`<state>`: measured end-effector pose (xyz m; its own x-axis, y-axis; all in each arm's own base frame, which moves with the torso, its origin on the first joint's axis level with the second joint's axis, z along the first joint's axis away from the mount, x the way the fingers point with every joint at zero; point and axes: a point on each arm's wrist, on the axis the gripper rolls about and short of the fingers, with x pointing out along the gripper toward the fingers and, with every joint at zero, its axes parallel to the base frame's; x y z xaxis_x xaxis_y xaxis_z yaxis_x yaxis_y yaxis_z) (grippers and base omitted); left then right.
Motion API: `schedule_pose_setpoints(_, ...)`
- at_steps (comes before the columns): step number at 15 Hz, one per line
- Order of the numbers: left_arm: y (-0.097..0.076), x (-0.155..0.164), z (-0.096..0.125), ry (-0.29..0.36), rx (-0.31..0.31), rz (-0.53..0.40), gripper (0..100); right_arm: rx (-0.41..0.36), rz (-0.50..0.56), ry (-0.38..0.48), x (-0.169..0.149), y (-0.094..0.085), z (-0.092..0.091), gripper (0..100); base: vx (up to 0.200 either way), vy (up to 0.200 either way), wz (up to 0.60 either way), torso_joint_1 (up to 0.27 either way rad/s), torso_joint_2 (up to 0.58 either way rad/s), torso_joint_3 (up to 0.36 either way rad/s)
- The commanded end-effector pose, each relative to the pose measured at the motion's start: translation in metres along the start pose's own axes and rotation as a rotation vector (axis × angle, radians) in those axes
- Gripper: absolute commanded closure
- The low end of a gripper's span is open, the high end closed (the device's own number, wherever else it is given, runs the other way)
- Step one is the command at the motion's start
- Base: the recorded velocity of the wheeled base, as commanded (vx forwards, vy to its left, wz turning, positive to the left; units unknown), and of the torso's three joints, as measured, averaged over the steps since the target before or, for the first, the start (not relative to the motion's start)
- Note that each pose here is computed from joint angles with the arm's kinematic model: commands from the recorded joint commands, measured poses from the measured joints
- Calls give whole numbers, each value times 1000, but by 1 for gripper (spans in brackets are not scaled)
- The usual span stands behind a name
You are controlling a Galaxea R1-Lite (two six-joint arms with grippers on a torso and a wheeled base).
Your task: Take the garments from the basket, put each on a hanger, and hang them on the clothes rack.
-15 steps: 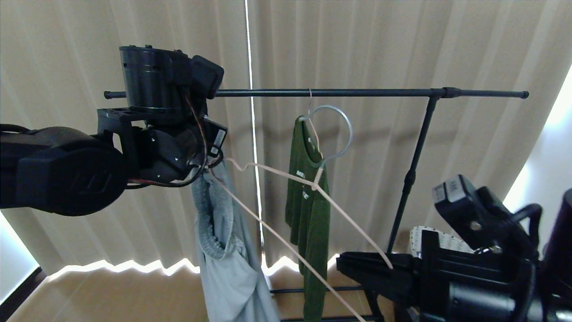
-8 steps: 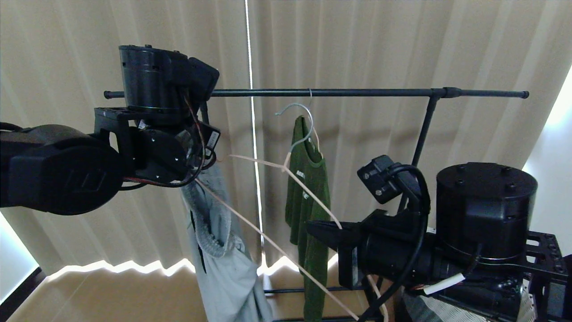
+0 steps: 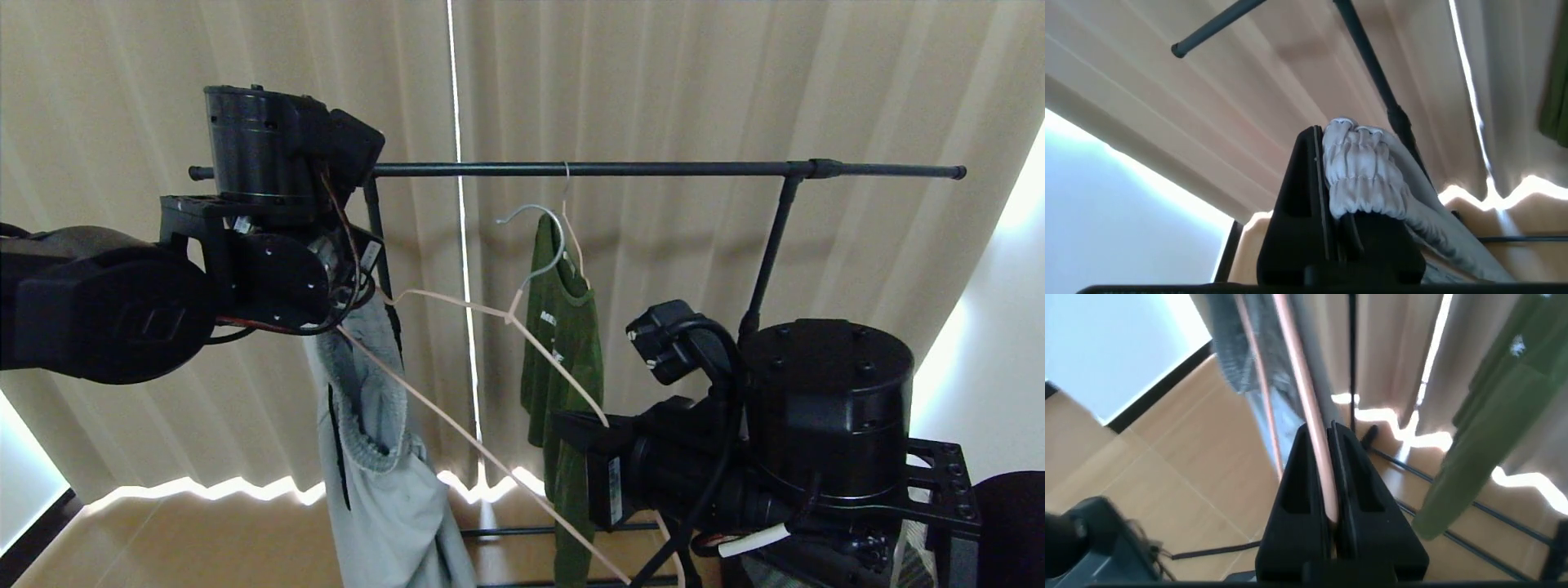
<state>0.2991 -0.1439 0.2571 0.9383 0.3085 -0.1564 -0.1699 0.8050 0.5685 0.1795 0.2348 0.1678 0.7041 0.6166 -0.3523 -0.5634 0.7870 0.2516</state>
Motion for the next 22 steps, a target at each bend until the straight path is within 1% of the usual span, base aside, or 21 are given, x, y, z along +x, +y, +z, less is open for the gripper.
schedule_pose_setpoints(1,3,1,-3,9,2,6,100,2,-18,-14,3,0,3,100,0,0,0,0,0,0)
schedule_pose_setpoints(4,4,-2,-10,23,30,3,100,9,-90,-44,18,-2,10,100,0,0,0,0,0,0)
schedule_pose_setpoints(9,8,-9,-19,32,61,-2,100,24,-158,-80,37,-7,19,100,0,0,0,0,0,0)
schedule_pose_setpoints(10,9,-11,-19,30,61,-3,100,27,-165,-82,40,-9,19,100,0,0,0,0,0,0)
schedule_pose_setpoints(13,8,-12,-18,27,61,-6,100,56,-157,-104,52,-5,26,100,0,0,0,0,0,0)
schedule_pose_setpoints(16,7,-14,-17,18,54,-12,100,57,-147,-109,66,1,27,100,0,0,0,0,0,0)
schedule_pose_setpoints(18,2,-20,-13,1,47,-30,100,47,-119,-101,70,12,23,100,0,0,0,0,0,0)
schedule_pose_setpoints(22,-12,-53,-1,-86,42,-125,100,39,-119,-86,80,14,18,100,0,0,0,0,0,0)
